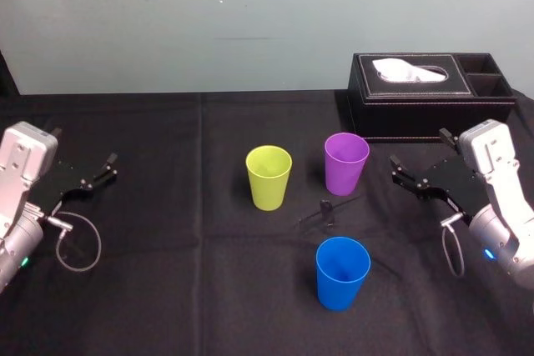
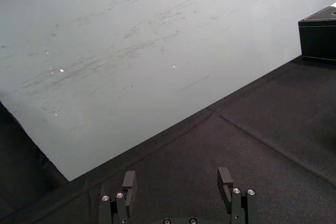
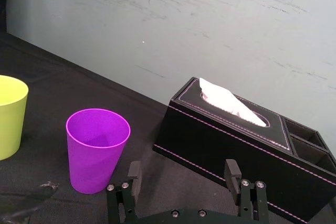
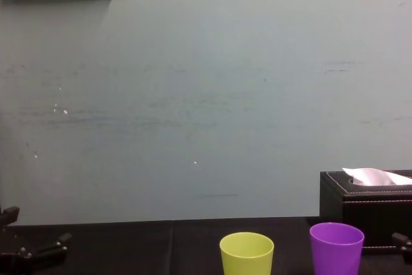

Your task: Stack the three plastic cups sequentially using one hand.

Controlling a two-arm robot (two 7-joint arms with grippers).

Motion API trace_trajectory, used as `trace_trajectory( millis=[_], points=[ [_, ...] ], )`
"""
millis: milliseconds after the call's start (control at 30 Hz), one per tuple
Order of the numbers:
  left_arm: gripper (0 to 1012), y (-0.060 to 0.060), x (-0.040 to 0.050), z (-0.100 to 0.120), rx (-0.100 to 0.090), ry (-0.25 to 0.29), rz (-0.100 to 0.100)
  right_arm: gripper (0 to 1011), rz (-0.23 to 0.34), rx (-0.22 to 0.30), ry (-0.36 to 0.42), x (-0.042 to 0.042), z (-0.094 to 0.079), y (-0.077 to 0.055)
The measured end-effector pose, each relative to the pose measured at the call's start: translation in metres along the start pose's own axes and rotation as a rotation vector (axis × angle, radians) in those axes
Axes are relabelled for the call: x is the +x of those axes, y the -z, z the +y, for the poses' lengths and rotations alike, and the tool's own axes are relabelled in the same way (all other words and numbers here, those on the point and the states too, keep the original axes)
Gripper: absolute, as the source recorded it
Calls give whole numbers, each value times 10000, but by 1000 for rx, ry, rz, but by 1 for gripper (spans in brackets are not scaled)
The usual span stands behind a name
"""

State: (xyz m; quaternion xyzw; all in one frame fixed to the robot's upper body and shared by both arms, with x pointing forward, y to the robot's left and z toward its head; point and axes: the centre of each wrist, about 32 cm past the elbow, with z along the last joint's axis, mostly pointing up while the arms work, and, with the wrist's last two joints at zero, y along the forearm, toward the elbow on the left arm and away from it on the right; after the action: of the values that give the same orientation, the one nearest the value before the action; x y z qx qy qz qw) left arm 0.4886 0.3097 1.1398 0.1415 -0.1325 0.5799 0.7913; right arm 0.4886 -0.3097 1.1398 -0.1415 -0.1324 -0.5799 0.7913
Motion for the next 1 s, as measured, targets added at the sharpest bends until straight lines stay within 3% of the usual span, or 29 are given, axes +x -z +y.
trace_trajectory(
  millis=[433,567,1000],
  points=[
    [1010,0,0,0,0,0,0,1000,3,30,-45,88,-196,-103],
    [1010,0,0,0,0,0,0,1000,3,53,-79,160,-333,-197],
    [1010,0,0,0,0,0,0,1000,18,67,-214,376,-640,-305]
  ],
)
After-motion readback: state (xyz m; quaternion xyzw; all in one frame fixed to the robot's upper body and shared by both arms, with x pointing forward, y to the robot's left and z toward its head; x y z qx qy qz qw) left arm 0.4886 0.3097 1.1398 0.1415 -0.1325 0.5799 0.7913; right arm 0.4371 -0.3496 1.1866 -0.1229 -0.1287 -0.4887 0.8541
